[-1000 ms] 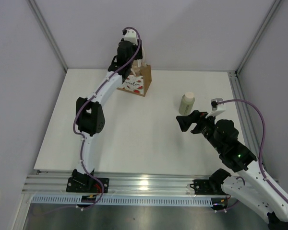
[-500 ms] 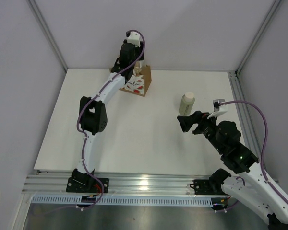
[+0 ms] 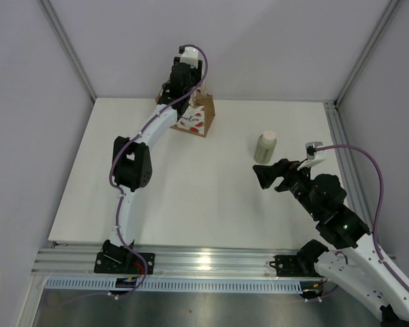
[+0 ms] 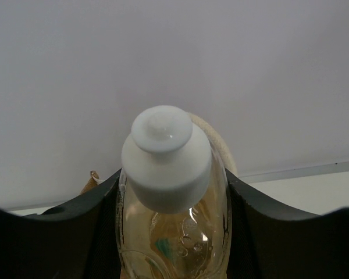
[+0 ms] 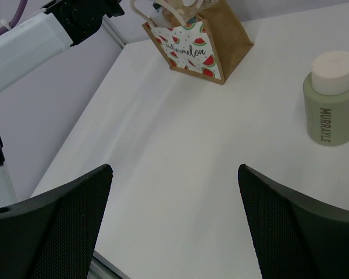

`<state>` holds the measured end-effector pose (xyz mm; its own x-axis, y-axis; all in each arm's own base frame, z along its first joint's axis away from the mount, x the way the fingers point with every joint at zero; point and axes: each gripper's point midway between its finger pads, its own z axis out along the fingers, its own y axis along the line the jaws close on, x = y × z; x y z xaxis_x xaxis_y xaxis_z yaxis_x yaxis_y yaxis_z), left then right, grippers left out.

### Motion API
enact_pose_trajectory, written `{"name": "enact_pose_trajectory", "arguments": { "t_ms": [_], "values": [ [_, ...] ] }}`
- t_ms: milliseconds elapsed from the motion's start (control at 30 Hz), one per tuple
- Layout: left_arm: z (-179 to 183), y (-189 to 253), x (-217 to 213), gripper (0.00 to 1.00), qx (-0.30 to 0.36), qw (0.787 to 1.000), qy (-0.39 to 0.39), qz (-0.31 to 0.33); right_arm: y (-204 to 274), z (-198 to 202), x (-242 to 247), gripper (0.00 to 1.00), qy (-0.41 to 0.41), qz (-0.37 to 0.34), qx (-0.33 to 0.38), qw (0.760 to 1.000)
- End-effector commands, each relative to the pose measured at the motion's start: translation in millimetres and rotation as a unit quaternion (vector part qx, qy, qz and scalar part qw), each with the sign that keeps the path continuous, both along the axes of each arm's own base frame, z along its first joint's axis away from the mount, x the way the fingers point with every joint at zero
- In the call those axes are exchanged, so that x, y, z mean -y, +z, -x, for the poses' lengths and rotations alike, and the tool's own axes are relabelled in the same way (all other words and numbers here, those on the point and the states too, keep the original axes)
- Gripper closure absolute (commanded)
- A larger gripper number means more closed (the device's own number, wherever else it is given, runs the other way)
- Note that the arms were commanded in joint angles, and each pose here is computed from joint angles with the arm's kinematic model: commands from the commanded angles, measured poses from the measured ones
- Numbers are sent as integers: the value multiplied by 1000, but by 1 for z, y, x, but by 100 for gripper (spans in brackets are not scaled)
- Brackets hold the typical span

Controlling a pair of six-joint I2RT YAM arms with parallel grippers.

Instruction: Place the personal care products into the canvas bag

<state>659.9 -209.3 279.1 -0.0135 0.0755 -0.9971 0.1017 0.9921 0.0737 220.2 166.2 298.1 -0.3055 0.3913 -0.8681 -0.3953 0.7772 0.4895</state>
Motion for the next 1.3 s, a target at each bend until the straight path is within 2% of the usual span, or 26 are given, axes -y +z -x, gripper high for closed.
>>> {"name": "enact_pose_trajectory", "arguments": {
  "t_ms": [0,333,533,700,867,967,1133,1267],
  "values": [
    [7,75,-17,100,86,996,5,19,7,3,-2,7,8,-12,9,1000],
    [-2,64,-37,99,91,995,49,2,7,5,-4,7,16,-16,8,1000],
    [-2,42,-10,99,72,997,-31,16,10,8,-8,7,27,-23,10,999],
    [-6,24,1,99,53,996,-53,43,6,5,-7,7,21,-18,6,1000],
    [-5,15,3,99,48,996,-56,43,7,6,-9,7,27,-19,6,999],
    [1,18,5,99,70,995,-58,32,8,7,-8,7,27,-21,9,999],
    [0,25,4,99,103,993,-1,-58,7,7,-9,7,28,-18,8,999],
    [4,33,1,99,113,991,-4,-68,7,7,-10,8,30,-19,8,999]
  ]
}}
